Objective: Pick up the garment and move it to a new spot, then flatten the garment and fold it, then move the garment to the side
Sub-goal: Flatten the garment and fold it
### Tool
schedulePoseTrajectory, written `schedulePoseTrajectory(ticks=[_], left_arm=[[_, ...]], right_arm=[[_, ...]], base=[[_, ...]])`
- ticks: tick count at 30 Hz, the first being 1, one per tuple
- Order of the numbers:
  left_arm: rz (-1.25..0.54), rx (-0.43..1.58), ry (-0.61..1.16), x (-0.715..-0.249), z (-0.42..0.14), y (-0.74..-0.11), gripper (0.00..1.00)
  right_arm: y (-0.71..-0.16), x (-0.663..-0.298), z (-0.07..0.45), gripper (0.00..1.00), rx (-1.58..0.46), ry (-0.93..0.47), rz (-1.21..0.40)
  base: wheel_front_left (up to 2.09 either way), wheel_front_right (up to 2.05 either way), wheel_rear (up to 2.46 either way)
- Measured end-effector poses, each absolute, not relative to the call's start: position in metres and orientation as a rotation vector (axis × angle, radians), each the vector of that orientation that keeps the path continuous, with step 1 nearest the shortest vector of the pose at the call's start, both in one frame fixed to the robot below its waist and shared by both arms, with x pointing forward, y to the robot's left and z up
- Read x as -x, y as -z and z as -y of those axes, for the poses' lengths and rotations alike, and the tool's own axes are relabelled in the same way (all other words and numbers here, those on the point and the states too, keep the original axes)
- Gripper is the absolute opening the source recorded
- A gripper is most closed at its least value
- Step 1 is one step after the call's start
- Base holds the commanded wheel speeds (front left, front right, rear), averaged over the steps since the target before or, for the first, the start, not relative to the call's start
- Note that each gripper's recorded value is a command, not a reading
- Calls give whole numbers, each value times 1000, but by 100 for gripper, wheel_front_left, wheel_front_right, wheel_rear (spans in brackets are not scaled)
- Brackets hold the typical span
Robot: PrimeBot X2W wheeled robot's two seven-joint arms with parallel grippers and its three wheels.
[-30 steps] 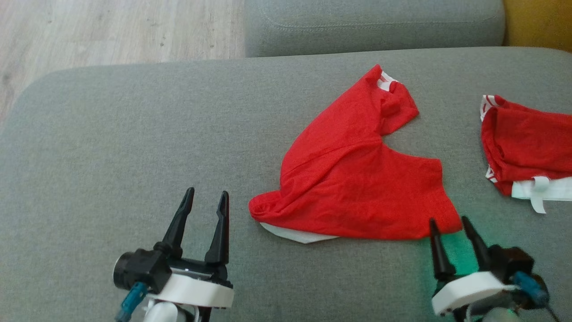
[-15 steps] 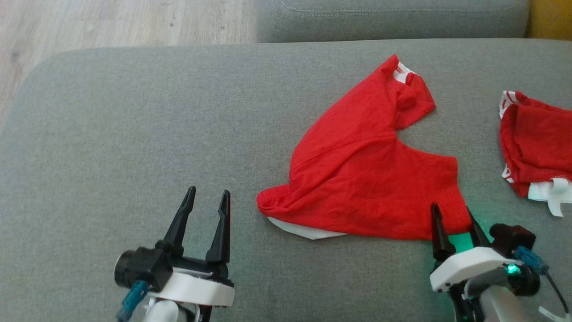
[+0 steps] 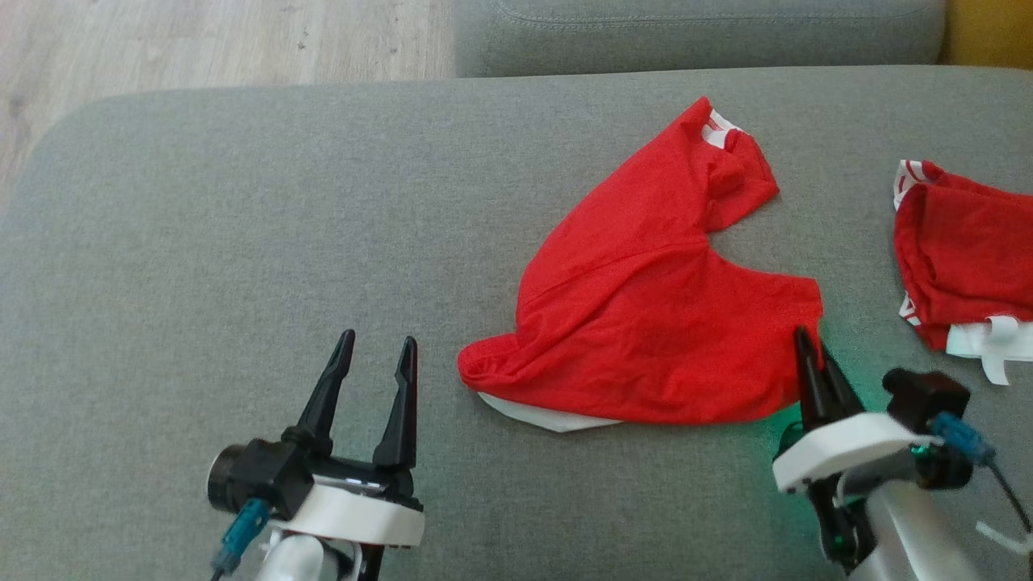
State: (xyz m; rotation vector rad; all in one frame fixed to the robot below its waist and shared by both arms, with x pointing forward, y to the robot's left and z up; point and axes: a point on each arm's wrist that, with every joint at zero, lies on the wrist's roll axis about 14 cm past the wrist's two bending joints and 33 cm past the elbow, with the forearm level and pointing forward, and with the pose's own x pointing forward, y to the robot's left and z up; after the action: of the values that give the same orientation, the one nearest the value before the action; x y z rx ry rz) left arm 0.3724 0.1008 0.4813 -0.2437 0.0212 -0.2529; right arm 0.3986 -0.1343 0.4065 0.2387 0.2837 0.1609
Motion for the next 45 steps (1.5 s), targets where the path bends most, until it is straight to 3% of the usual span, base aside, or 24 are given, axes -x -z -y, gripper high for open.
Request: schedulePoseTrajectory(ticks=[7,12,26,27,28,31,39,45], left_arm=[[-25,243,247,-372,-103,-480,100],[-30,242,234,-369,-107,-478,100],[-29,242,181,-366,-123,-478,100],[-30,242,179,-366,-124,-478,100],[-28,241,177,-365,-124,-478,100],[-21,241,178,-365,-124,-480,100],[0,245,209,-372,-115,-488,100],[8,248,262,-375,-98,-491,100]], right_arm=[[-423,-421,143,0,-209,-146,-252],[-410,-437,167,0,-156,-76,-359],[-386,-468,144,0,-84,-106,-563],[-384,-469,144,74,-74,-107,-577],[-382,-470,145,100,-47,-108,-591],[-386,-471,149,100,-37,-96,-573],[-428,-476,183,100,-57,-11,-328],[-432,-440,199,100,-106,28,-225]], base=[[0,0,0],[0,0,0],[0,0,0],[0,0,0],[0,0,0],[0,0,0],[0,0,0],[0,0,0]])
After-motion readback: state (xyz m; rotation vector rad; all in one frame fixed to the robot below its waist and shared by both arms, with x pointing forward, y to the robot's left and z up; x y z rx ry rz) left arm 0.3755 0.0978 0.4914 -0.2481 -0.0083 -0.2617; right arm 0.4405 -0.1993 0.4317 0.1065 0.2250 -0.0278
